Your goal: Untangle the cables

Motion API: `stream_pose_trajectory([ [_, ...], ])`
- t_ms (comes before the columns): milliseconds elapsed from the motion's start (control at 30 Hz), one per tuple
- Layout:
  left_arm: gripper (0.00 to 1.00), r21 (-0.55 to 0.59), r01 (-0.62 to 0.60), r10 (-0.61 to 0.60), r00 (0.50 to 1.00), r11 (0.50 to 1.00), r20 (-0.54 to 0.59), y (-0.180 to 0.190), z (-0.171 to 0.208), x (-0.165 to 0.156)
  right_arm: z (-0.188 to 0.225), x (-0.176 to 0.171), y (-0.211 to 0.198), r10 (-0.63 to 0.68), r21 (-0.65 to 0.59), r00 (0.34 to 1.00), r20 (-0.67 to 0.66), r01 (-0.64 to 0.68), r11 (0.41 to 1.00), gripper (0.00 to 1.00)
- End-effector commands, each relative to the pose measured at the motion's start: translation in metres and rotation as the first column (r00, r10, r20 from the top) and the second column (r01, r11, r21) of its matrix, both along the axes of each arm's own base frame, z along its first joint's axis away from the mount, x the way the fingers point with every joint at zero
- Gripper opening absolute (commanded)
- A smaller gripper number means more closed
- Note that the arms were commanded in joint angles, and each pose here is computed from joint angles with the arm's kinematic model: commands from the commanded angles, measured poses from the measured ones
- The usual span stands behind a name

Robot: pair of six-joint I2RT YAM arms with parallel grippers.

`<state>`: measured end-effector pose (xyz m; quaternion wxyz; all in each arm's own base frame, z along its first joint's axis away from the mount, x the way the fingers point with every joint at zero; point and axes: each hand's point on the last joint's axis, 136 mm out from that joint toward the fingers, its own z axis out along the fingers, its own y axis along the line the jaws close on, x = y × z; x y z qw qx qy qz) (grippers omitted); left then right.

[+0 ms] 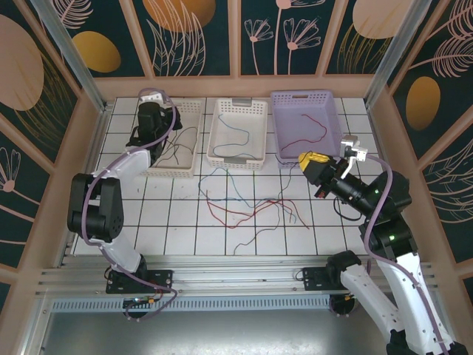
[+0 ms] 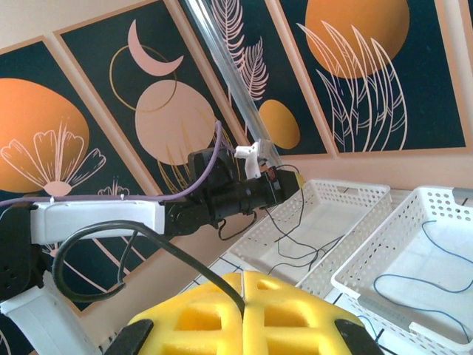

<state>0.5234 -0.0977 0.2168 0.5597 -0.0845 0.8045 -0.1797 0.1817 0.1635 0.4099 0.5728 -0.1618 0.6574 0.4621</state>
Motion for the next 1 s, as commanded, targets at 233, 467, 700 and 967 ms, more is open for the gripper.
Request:
stream_pose_trajectory([
  [233, 0.08, -0.011, 0.022, -0.022, 1.000, 1.000, 0.003, -0.006, 0.000, 0.011, 0.005, -0.007, 0.006, 0.050, 0.009, 0.998, 0.030, -0.051, 0.999, 0.00],
  [467, 0.44, 0.015, 0.029, -0.029, 1.000, 0.999, -0.012, -0.005, -0.002, 0.008, 0.003, -0.004, 0.008, 0.052, 0.010, 0.998, 0.020, -0.052, 0.999, 0.00],
  [700, 0.77, 0.001, 0.025, -0.025, 0.999, 1.000, 0.046, -0.004, 0.043, 0.002, 0.000, 0.014, 0.006, -0.001, -0.009, 1.000, -0.023, 0.001, 1.000, 0.00],
  [967, 0.99, -0.128, 0.095, -0.090, 0.995, 0.987, 0.045, -0.016, 0.095, -0.031, 0.004, 0.035, 0.013, -0.014, -0.027, 0.998, -0.056, 0.012, 1.000, 0.00],
])
